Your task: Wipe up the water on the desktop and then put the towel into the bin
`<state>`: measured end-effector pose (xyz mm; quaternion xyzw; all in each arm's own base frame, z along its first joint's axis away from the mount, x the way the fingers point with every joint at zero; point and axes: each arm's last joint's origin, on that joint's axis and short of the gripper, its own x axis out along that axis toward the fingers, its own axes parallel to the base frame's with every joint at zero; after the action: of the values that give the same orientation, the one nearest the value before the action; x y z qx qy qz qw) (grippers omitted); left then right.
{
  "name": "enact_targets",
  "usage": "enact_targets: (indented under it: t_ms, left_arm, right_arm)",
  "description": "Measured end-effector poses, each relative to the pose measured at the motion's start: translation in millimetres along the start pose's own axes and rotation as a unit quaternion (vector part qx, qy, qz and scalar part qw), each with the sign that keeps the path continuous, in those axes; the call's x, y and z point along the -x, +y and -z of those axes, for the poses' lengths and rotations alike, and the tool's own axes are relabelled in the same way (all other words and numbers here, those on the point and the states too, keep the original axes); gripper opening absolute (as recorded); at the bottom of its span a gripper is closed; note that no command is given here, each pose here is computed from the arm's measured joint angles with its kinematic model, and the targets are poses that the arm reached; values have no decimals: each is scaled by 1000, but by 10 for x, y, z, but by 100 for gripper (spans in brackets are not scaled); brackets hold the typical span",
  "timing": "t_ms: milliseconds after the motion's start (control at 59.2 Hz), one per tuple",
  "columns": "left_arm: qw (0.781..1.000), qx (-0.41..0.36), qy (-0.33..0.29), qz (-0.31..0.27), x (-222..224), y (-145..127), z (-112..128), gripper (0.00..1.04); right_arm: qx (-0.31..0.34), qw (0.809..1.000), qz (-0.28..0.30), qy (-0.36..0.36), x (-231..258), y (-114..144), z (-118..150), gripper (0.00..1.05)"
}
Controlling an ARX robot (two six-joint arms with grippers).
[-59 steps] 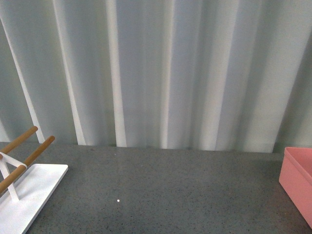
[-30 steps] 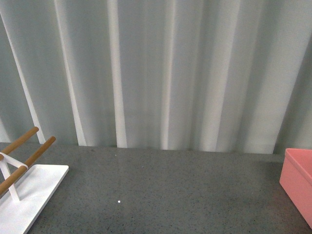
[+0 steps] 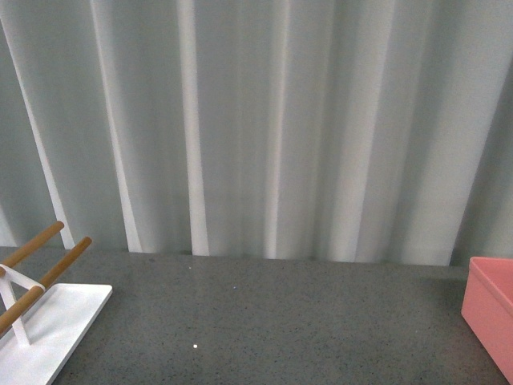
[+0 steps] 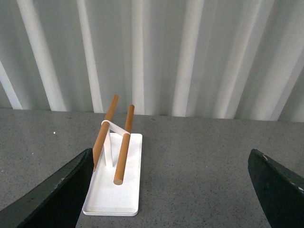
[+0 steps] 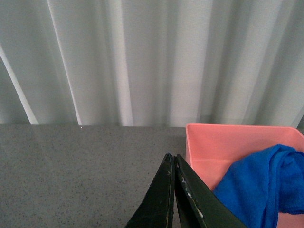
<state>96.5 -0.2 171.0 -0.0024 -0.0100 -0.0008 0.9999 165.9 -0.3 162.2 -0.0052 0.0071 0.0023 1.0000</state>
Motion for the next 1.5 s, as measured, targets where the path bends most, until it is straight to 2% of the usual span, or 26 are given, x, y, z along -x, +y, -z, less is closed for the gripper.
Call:
enact_targets:
  t_ms: [794,1435,1503]
  left_arm:
    - [1000,0,0,0,0,0,0,98]
    - [1000,0,0,0,0,0,0,98]
    - [1000,0,0,0,0,0,0,98]
  right_arm:
    - [0,1000,2,-17,429,1,-103,3]
    - [0,1000,2,-18,582,2,-98,3]
    - [-1,1000,2,-1,650,4,-52,3]
